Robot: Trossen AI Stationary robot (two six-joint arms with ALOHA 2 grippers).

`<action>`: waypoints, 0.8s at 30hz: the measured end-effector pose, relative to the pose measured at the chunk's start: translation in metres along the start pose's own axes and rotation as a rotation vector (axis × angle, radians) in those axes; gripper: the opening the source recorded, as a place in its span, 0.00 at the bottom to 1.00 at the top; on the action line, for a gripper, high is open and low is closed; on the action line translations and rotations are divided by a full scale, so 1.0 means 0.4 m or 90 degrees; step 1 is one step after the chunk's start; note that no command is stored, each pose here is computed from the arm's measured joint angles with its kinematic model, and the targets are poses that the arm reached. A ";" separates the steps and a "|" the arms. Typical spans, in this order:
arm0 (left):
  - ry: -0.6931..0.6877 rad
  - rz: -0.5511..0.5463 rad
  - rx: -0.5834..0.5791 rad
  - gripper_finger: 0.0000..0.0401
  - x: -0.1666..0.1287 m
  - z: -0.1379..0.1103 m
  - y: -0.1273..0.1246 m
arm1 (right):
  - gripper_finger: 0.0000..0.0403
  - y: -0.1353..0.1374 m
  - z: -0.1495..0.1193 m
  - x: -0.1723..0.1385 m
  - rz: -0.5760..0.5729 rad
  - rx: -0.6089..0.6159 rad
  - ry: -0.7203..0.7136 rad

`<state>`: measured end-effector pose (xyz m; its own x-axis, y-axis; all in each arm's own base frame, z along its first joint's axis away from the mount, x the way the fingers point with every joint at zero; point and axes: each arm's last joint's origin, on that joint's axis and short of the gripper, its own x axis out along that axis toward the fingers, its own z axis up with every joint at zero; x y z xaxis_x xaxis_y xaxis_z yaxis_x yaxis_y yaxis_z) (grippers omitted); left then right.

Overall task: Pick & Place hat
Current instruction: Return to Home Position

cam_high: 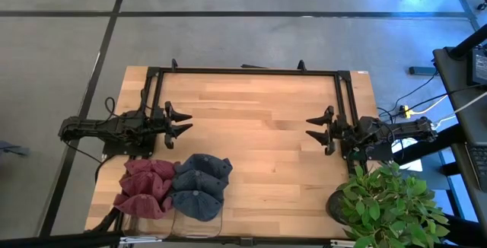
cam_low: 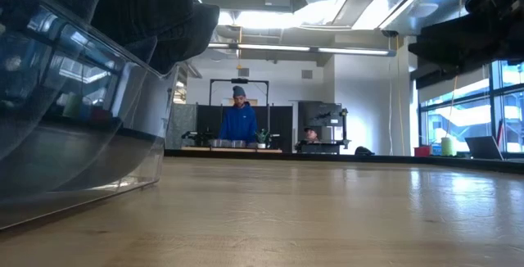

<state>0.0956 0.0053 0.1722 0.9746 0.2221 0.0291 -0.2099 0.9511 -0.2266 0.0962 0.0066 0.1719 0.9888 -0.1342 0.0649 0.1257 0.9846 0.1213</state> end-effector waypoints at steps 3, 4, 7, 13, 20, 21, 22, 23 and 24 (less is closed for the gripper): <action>0.000 0.000 0.000 0.41 0.000 0.000 0.000 | 0.55 0.000 0.000 0.000 0.000 -0.028 0.000; 0.000 0.000 0.000 0.41 0.000 0.000 0.000 | 0.55 0.000 0.000 0.000 0.000 -0.034 0.000; 0.000 0.000 0.000 0.41 0.000 0.000 0.000 | 0.55 0.000 0.000 0.000 0.000 -0.036 0.000; 0.000 0.000 0.000 0.41 0.000 0.000 0.000 | 0.55 0.000 0.000 0.000 0.000 -0.036 0.000; 0.000 0.000 0.000 0.41 0.000 0.000 0.000 | 0.55 0.000 0.000 0.000 0.000 -0.036 0.000; 0.000 0.000 0.000 0.41 0.000 0.000 0.000 | 0.55 0.000 0.000 0.000 0.000 -0.036 0.000; 0.000 0.000 0.000 0.41 0.000 0.000 0.000 | 0.55 0.000 0.000 0.000 0.000 -0.036 0.000; 0.000 0.000 0.000 0.41 0.000 0.000 0.000 | 0.55 0.000 0.000 0.000 0.000 -0.036 0.000; 0.000 0.000 0.000 0.41 0.000 0.000 0.000 | 0.55 0.000 0.000 0.000 0.000 -0.036 0.000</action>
